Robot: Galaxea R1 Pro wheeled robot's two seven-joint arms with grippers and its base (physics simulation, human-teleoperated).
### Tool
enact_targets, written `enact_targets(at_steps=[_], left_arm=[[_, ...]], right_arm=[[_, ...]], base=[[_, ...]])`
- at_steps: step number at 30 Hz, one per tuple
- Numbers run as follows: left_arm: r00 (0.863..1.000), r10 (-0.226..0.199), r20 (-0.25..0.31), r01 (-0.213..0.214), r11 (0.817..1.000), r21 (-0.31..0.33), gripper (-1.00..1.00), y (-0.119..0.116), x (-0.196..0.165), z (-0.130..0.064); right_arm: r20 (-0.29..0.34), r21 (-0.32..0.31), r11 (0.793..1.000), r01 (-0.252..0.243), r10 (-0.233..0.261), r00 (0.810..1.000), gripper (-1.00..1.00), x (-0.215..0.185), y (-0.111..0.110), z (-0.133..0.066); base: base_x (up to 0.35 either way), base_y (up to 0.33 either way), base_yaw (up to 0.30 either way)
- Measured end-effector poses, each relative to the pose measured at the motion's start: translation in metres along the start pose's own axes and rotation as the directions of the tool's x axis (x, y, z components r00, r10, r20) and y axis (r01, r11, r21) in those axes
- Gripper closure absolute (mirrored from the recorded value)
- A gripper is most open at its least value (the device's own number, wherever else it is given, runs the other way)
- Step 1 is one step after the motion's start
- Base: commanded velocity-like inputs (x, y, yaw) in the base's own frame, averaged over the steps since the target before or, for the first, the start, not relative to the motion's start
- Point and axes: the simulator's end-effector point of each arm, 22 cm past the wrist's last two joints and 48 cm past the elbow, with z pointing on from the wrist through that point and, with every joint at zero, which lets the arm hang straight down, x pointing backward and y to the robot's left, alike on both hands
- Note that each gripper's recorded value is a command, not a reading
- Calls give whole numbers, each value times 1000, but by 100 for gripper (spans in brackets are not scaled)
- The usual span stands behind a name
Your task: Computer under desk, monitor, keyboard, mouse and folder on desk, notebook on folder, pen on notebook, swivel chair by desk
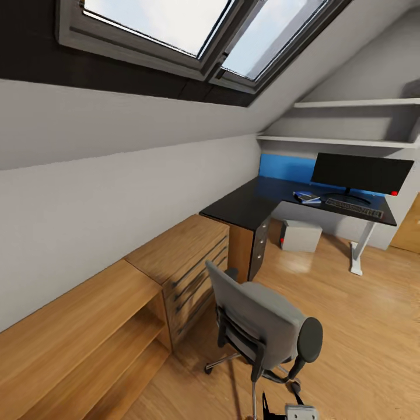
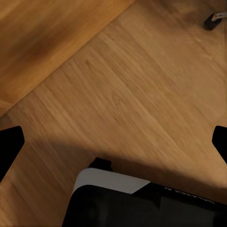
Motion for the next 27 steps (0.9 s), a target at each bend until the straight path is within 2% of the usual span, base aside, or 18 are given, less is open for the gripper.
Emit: enact_targets(at_steps=[8,27], left_arm=[[1000,0,0,0,1000,0,-100,0,0,0],[1000,0,-1,0,1000,1,-100,-1,0,0]], right_arm=[[0,-2,1000,1,-1,1000,-100,0,0,0],[0,-3,1000,4,-4,1000,-100,0,0,0]], base=[[0,250,-300],[0,57,-300]])
